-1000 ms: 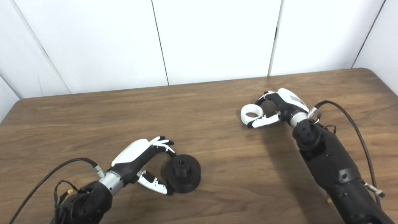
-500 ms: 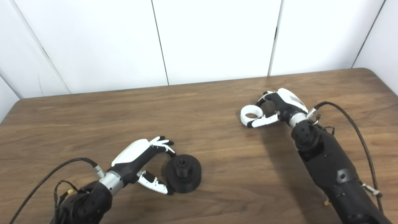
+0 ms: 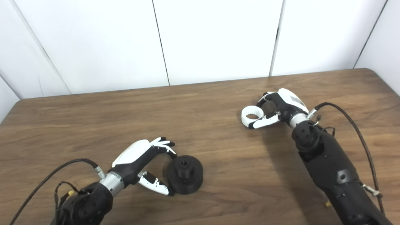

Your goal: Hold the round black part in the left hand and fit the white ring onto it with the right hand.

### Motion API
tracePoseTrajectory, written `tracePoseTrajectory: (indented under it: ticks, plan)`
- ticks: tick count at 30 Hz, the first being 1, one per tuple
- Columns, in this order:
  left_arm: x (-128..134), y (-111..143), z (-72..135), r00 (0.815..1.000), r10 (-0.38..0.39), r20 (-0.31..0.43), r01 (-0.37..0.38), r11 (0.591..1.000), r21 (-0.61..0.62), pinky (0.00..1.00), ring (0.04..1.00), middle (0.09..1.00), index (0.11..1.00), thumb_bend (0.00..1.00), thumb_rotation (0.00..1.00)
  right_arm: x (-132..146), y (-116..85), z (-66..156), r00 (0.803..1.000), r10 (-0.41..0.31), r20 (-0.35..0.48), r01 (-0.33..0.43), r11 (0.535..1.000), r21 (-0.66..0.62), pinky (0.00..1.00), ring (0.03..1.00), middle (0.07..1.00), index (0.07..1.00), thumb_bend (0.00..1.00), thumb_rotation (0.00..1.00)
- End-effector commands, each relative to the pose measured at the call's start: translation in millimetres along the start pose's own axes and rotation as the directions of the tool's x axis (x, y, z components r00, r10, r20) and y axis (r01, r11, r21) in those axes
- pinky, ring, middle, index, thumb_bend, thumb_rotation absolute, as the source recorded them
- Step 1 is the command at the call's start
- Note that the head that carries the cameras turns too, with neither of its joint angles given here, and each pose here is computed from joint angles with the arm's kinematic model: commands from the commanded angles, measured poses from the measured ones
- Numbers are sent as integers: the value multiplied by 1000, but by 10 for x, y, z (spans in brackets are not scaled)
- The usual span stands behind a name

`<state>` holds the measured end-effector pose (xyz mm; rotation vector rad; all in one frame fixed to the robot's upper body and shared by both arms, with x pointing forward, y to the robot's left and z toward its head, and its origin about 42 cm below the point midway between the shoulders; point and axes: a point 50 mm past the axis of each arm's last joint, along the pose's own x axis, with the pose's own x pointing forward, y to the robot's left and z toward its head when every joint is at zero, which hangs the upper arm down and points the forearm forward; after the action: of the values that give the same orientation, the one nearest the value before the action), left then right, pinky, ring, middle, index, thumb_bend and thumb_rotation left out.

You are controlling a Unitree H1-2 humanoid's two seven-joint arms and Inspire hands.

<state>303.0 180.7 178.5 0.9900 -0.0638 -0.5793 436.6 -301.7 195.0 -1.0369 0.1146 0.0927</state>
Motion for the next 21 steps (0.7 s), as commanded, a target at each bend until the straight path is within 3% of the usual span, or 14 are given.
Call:
tracePoseTrajectory:
  ticks: [1, 21]
  plan:
    - [-9, 135, 42, 999, 49, 21, -49, 999, 24, 897, 998, 917, 625, 889, 207, 73, -216, 185, 995, -74, 74, 74, 997, -4, 890, 956, 900, 597, 856, 271]
    - [-28, 127, 32, 999, 40, 10, -40, 999, 23, 898, 998, 919, 632, 891, 193, 2, -236, 207, 989, -113, 99, 110, 993, 35, 877, 958, 889, 575, 814, 275]
